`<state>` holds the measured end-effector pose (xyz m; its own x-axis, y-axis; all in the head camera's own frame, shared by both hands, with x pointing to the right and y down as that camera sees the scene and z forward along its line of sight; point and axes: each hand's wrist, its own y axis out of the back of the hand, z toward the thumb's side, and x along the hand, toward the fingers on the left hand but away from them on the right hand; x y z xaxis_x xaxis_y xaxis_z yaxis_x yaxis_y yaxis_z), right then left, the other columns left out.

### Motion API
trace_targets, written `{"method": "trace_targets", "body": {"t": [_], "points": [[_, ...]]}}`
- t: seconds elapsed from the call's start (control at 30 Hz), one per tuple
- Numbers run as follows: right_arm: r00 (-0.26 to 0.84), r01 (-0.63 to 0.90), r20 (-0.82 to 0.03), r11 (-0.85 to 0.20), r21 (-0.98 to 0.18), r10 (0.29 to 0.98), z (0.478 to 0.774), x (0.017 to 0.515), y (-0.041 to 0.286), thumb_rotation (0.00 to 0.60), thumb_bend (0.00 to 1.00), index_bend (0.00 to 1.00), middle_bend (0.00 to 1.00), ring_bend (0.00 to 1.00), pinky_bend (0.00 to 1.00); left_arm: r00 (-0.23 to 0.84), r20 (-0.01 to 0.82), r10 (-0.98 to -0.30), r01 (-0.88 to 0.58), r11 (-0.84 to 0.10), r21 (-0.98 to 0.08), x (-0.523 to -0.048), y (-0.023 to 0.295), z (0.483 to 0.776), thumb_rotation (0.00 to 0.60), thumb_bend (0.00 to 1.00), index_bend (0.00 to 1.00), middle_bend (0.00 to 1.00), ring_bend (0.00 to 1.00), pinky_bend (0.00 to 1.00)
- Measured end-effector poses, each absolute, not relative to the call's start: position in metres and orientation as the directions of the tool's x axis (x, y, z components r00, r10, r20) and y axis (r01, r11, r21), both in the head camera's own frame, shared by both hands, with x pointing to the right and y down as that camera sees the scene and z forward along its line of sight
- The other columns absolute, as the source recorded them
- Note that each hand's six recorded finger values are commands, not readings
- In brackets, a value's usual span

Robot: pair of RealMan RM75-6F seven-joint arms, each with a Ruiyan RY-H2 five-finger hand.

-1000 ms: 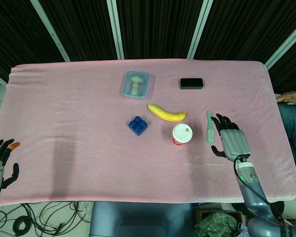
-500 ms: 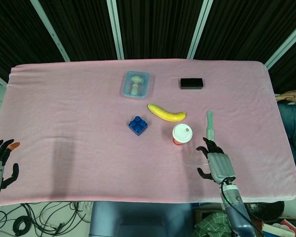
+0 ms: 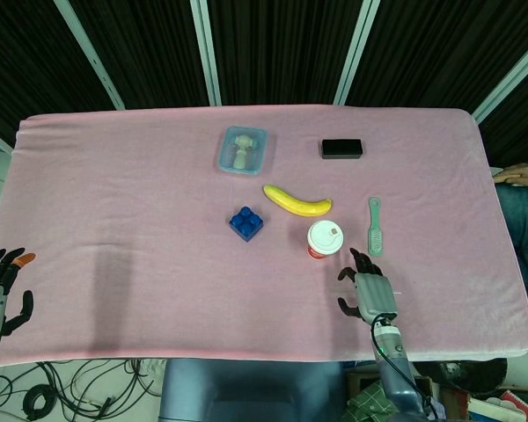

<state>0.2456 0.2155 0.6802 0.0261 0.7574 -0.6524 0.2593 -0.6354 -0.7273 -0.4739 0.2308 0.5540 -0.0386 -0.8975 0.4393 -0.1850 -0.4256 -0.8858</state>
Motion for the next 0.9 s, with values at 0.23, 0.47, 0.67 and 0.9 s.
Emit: {"method": "trace_targets", "body": {"t": [0.23, 0.47, 0.67, 0.9], "points": [[0.009, 0.238, -0.654, -0.637, -0.733, 0.756, 0.690, 0.249, 0.220, 0.600, 0.25, 0.46, 0.00, 0.00, 0.16, -0.040, 0.442, -0.896, -0.182, -0.429, -0.885, -0.474, 0.231, 0.555, 0.600, 0.58, 0.19, 0.11, 0.02, 0.00], [-0.002, 0.217, -0.650, -0.635, -0.742, 0.760, 0.698, 0.253, 0.223, 0.600, 0.26, 0.48, 0.00, 0.00, 0.16, -0.041, 0.443, -0.896, -0.182, -0.429, -0.885, -0.474, 0.231, 0.555, 0.600, 0.58, 0.19, 0.11, 0.02, 0.00], [-0.009, 0.211, -0.653, -0.637, -0.741, 0.757, 0.706, 0.255, 0.225, 0.600, 0.26, 0.50, 0.00, 0.00, 0.16, -0.042, 0.445, -0.895, -0.181, -0.431, -0.884, -0.474, 0.231, 0.555, 0.600, 0.58, 0.19, 0.11, 0.02, 0.00], [-0.019, 0.220, -0.660, -0.641, -0.736, 0.751, 0.713, 0.257, 0.226, 0.600, 0.27, 0.52, 0.00, 0.00, 0.16, -0.043, 0.445, -0.894, -0.182, -0.431, -0.884, -0.474, 0.231, 0.555, 0.600, 0.58, 0.19, 0.11, 0.02, 0.00]]}}
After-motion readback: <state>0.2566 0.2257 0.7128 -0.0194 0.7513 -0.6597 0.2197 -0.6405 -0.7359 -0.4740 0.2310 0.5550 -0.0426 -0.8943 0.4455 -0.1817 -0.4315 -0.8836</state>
